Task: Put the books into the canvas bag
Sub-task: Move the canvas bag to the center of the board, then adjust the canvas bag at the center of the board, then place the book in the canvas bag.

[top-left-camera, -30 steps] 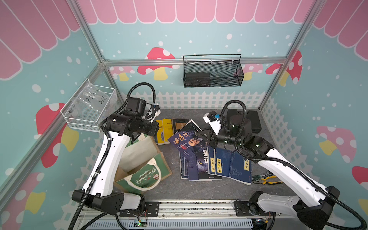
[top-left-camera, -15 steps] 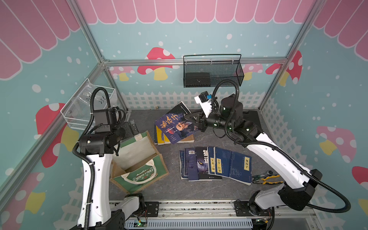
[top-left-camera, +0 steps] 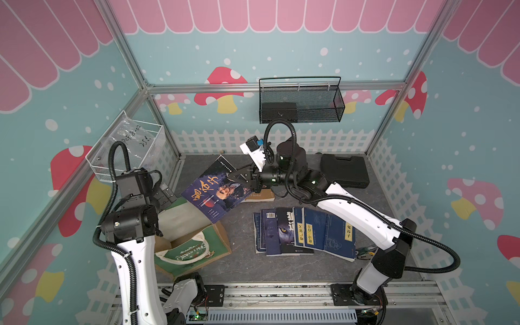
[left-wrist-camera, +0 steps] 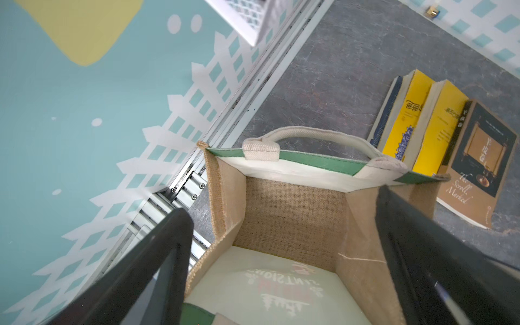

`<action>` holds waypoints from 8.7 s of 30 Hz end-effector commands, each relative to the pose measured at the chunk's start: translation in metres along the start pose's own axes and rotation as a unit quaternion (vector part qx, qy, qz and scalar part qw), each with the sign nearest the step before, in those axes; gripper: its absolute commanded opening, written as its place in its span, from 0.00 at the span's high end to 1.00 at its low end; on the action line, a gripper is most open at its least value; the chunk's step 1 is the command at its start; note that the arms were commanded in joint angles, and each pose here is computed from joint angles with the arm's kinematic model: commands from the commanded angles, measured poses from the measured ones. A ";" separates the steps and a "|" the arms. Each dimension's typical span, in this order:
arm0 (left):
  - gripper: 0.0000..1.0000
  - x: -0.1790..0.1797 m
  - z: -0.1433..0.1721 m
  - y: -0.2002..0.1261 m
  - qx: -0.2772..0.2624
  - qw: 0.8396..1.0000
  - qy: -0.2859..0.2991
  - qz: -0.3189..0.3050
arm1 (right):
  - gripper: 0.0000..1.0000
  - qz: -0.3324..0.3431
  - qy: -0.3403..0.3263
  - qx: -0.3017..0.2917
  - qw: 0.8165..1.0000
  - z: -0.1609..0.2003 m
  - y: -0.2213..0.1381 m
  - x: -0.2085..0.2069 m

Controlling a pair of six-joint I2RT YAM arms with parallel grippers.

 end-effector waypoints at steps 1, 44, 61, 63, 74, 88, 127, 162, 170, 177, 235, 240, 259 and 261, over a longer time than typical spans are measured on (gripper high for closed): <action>0.01 0.003 0.007 0.007 0.011 1.000 -0.005 0.000 | 1.00 -0.040 -0.037 -0.063 0.997 -0.034 -0.005 0.028; 0.01 -0.010 0.017 0.025 -0.003 0.995 -0.042 0.094 | 1.00 0.196 -0.063 0.087 0.975 -0.014 0.044 -0.003; 0.03 -0.060 0.016 0.051 0.034 0.984 0.021 0.173 | 1.00 0.423 -0.021 0.212 0.881 0.068 0.053 -0.078; 0.03 -0.071 0.020 0.056 0.045 0.983 0.043 0.174 | 1.00 0.433 -0.022 0.222 0.874 0.075 0.056 -0.085; 0.07 -0.077 0.030 0.080 0.066 0.986 0.044 0.148 | 1.00 0.388 0.047 0.215 0.895 0.101 0.089 -0.090; 0.19 -0.081 0.005 0.092 0.064 0.992 0.059 0.094 | 1.00 0.030 -0.065 0.188 0.980 0.103 0.157 -0.047; 0.16 -0.145 -0.004 0.092 0.095 0.928 0.157 0.323 | 1.00 0.225 -0.005 0.212 0.951 0.072 0.052 -0.057; 0.73 -0.119 0.062 0.051 0.194 0.910 0.218 0.293 | 1.00 0.133 -0.061 0.162 0.976 0.046 0.053 -0.103; 0.72 -0.089 0.088 0.040 0.192 0.929 0.181 0.260 | 1.00 0.014 -0.099 0.114 0.988 0.027 0.107 -0.078; 0.61 -0.085 0.075 0.044 0.158 0.946 0.150 0.239 | 1.00 0.097 -0.107 0.141 0.980 0.023 0.087 -0.075; 1.00 -0.047 0.060 0.071 0.088 0.982 0.152 0.064 | 0.65 0.283 -0.142 0.237 0.919 0.122 0.145 -0.085; 0.94 -0.048 0.058 0.071 0.087 0.983 0.150 0.066 | 0.53 0.272 -0.175 0.199 0.925 0.092 0.138 -0.071; 0.25 -0.055 0.046 0.063 0.078 0.983 0.137 0.094 | 0.26 0.193 -0.172 0.081 0.963 -0.017 0.061 -0.043; 0.20 -0.058 0.042 0.059 0.076 0.982 0.136 0.110 | 0.21 0.203 -0.134 0.084 0.966 -0.019 0.045 -0.069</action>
Point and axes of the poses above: each gripper's point midway between its finger pads, its own y axis out along the fingers, its own x axis along the line the jaws close on, z = x × y, the point moved 7 cm from there along -y, back along the fingers, and after that the axes turned 4 degrees about y, right-handed, at the moved point
